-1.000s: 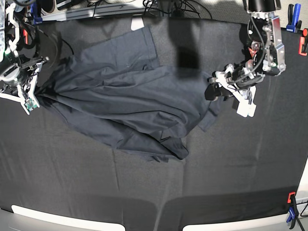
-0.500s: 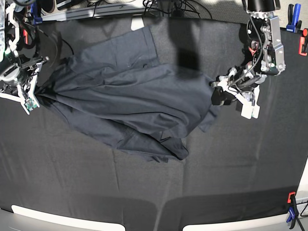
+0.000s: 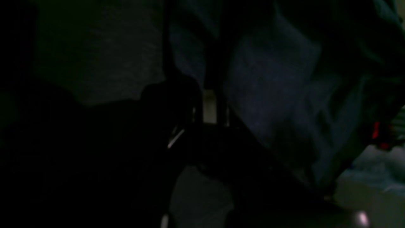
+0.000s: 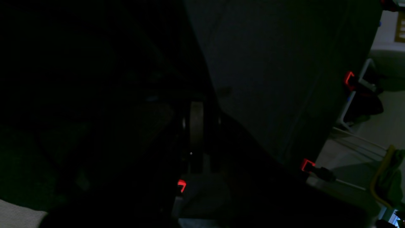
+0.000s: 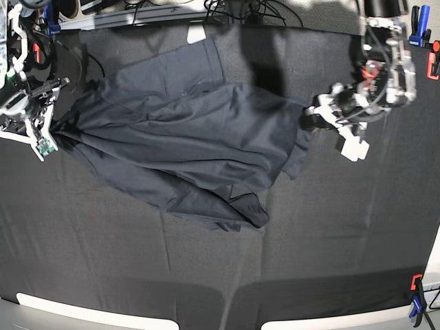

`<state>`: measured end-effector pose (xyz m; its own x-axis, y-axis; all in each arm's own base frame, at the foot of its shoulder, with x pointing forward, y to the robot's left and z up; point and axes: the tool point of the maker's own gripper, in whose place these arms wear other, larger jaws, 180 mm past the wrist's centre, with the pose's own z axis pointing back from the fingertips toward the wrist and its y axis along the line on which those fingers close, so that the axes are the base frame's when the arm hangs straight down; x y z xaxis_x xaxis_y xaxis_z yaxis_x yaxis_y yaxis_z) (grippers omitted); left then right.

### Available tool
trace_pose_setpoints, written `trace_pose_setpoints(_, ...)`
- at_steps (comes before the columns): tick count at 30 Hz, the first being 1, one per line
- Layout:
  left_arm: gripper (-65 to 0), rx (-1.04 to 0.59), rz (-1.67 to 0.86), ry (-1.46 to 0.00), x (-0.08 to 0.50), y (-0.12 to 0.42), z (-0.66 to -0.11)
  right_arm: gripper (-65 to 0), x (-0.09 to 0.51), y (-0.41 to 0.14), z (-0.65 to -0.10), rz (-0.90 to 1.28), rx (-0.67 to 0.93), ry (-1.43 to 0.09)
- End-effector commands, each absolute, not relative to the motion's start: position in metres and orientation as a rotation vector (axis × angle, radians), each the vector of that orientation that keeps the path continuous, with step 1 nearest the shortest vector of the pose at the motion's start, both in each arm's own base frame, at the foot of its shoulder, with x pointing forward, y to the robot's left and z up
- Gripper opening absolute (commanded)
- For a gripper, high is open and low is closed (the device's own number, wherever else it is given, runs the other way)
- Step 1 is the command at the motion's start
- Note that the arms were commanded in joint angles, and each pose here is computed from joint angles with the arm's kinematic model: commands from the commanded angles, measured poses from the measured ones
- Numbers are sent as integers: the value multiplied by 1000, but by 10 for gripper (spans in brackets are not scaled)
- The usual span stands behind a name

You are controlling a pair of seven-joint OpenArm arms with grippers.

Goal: Layout the t-shirt on the table in an organized manner, then fold the t-shirt properly
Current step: 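Pull the shirt edge with the left gripper away from the right gripper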

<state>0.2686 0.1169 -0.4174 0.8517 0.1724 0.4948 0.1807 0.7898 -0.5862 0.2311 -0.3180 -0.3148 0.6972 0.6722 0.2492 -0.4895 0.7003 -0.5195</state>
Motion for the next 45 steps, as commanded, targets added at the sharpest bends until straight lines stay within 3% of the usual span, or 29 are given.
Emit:
trace_pose_setpoints(1,-650,-656,-31,-601,277,126,-406,-650,235,-324,-304,695,-480,-446)
trace_pose_setpoints(7,-650,-624,-115,-544,252,141,-395,-650,218,-329,-314,708,-479,-365)
trace_pose_setpoints(16,-650,-634,-274,-623,188,104,-343,-650,174,-341,-336,745,-496,-207)
trace_pose_setpoints(20,-650,-585,-319,-711,187,101,-323,-650,175,-344,-334,738,-517,-204)
trace_pose_setpoints(25,-649,-506,-344,-681,184,110,-332,-650,174,-345,-334,737,-520,-199)
trace_pose_setpoints(27,-482,-511,-341,-660,178,110,-335,-650,174,-345,-334,737,-520,-198)
trace_pose_setpoints(29,-386,-515,-327,-631,169,110,-340,-650,174,-346,-333,740,-524,-197)
trace_pose_setpoints(33,-381,-515,-295,-526,139,112,-355,-650,177,-352,-328,754,-548,-189)
trace_pose_setpoints(40,-381,-508,-254,-574,145,115,-352,-650,179,-355,-325,764,-560,-186)
trace_pose_setpoints(45,-381,-327,-280,-586,154,141,-363,-650,179,-355,-325,763,-559,-187)
